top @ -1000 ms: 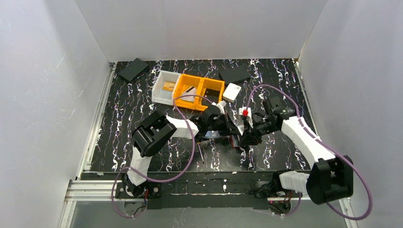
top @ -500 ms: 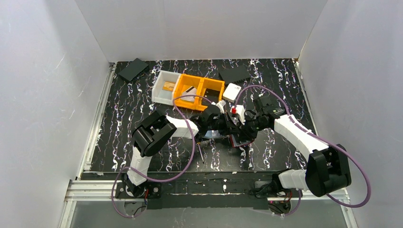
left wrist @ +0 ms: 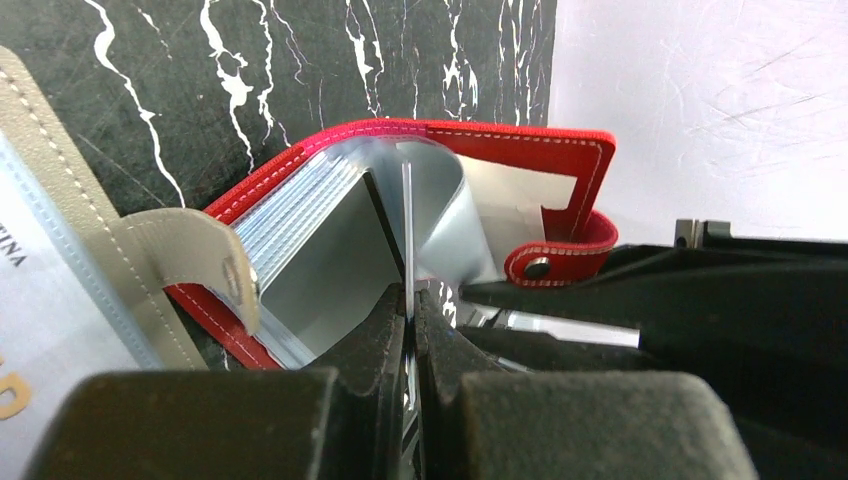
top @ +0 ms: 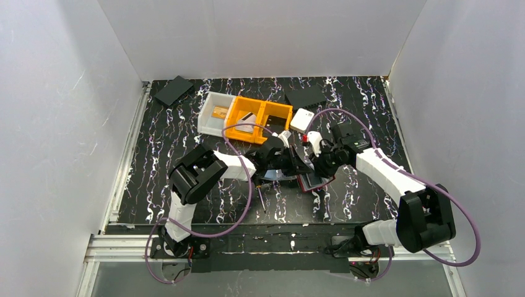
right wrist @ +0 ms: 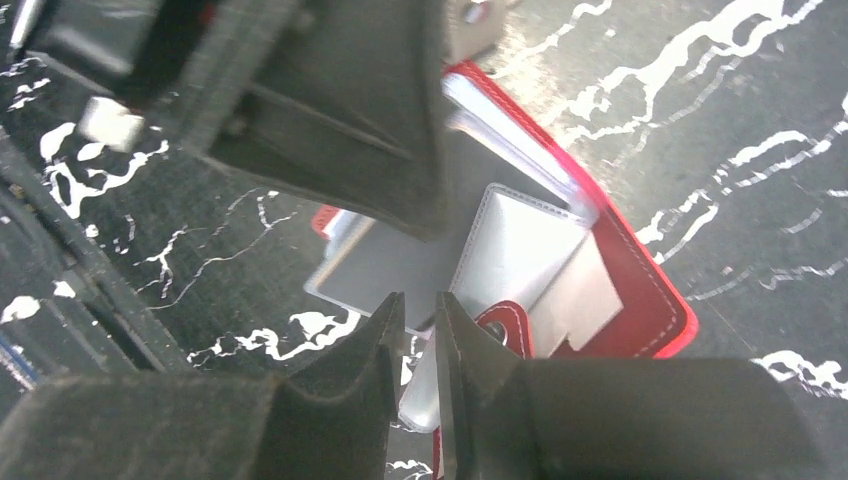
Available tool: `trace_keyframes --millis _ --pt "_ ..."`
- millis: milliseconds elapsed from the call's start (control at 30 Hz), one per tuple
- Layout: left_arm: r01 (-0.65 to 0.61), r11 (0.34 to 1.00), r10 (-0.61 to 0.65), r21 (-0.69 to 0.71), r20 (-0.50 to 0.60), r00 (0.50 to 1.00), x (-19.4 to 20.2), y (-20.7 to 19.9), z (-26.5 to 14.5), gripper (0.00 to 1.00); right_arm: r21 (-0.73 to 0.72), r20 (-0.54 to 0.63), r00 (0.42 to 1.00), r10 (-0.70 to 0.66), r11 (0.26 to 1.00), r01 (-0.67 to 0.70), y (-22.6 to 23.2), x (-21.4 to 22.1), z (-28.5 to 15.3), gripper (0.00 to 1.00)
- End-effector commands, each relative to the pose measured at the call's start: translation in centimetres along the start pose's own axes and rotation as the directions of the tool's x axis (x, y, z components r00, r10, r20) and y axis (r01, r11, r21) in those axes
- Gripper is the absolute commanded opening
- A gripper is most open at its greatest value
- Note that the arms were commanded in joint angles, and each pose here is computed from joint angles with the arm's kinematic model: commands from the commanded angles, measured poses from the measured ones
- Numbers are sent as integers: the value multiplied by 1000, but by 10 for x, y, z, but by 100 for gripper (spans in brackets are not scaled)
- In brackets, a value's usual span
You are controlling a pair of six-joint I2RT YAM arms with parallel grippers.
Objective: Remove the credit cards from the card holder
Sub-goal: Remove the credit card from the card holder.
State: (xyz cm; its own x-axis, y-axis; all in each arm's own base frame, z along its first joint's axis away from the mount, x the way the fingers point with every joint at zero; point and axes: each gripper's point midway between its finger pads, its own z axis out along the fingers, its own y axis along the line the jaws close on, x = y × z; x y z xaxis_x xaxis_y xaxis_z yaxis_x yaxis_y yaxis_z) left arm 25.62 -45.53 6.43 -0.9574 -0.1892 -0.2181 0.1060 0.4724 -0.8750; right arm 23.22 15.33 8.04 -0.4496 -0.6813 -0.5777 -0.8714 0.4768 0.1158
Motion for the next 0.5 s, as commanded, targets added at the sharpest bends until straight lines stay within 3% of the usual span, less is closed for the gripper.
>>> trace_keyframes --millis 0,467 --pt "-79 993 76 88 42 996 -11 -36 -20 0 122 36 998 55 991 -59 -27 -6 -7 27" --pt "-319 908 292 270 138 946 -4 -66 -52 0 -51 125 970 208 978 -203 -17 -19 -17 43"
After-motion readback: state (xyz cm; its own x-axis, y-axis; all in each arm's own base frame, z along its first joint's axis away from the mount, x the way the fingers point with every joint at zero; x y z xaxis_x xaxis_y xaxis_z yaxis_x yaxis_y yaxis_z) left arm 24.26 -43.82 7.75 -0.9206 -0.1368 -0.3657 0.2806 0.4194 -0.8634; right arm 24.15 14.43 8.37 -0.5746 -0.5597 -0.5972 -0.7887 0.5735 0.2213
